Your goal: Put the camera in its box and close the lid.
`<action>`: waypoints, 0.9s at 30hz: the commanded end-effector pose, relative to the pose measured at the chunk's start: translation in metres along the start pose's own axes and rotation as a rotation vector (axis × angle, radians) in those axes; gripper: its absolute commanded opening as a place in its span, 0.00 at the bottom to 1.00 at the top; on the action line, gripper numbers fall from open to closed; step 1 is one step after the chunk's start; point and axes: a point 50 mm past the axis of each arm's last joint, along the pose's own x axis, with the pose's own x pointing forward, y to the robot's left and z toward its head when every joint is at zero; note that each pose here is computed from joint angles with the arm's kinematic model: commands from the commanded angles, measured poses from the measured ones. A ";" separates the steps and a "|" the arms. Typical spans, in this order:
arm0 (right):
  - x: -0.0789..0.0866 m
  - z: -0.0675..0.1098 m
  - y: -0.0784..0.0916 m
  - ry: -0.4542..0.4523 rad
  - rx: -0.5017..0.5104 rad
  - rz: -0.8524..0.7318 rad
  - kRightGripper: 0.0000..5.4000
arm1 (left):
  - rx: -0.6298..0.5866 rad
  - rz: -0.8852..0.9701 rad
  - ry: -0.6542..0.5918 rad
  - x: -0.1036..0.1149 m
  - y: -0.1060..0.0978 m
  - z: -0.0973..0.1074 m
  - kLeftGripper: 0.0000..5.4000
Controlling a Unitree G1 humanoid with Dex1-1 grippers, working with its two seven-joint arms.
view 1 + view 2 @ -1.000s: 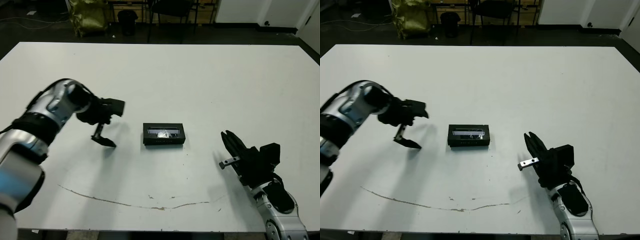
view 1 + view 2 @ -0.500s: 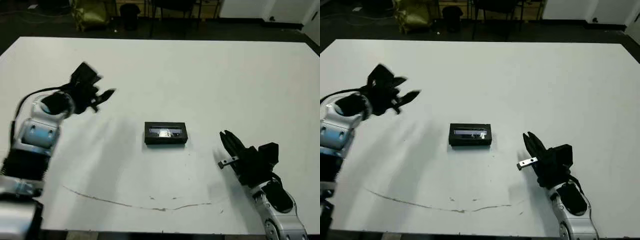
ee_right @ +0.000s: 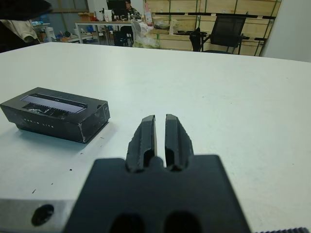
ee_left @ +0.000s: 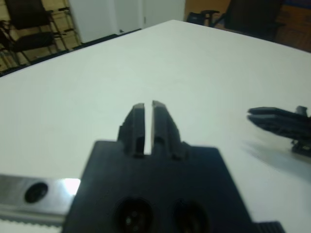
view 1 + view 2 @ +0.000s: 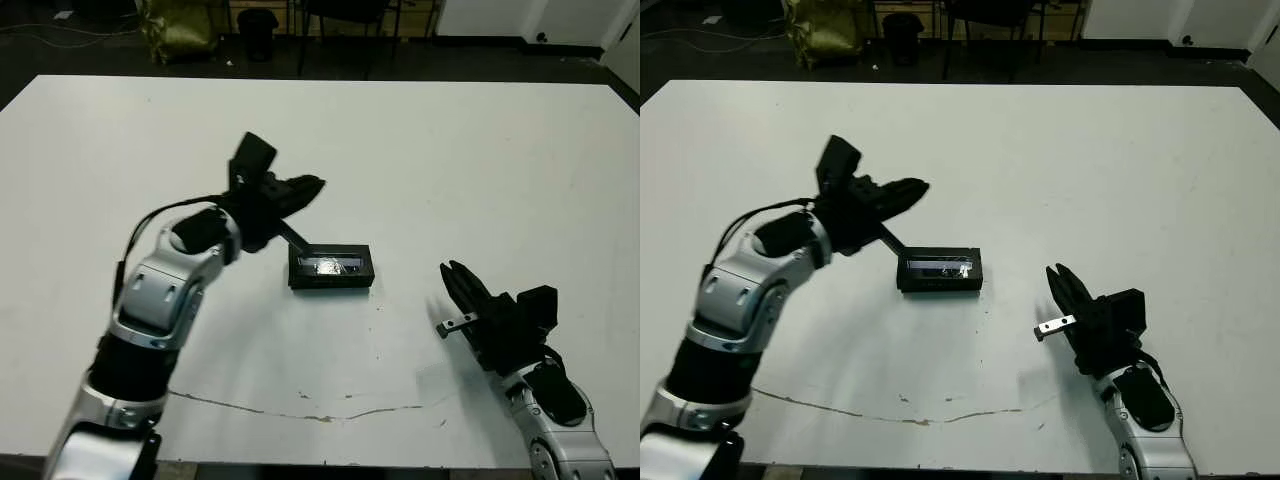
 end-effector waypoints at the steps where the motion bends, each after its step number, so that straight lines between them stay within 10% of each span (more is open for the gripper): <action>1: -0.002 -0.004 -0.001 0.019 -0.012 -0.009 0.00 | -0.050 0.021 0.066 0.007 -0.011 -0.022 0.01; 19: -0.005 -0.006 -0.003 0.044 -0.002 -0.023 0.00 | -0.072 0.228 0.371 0.001 -0.050 -0.154 0.01; 27: -0.005 -0.005 0.000 0.057 -0.003 -0.026 0.00 | -0.119 0.260 0.417 -0.018 -0.048 -0.177 0.01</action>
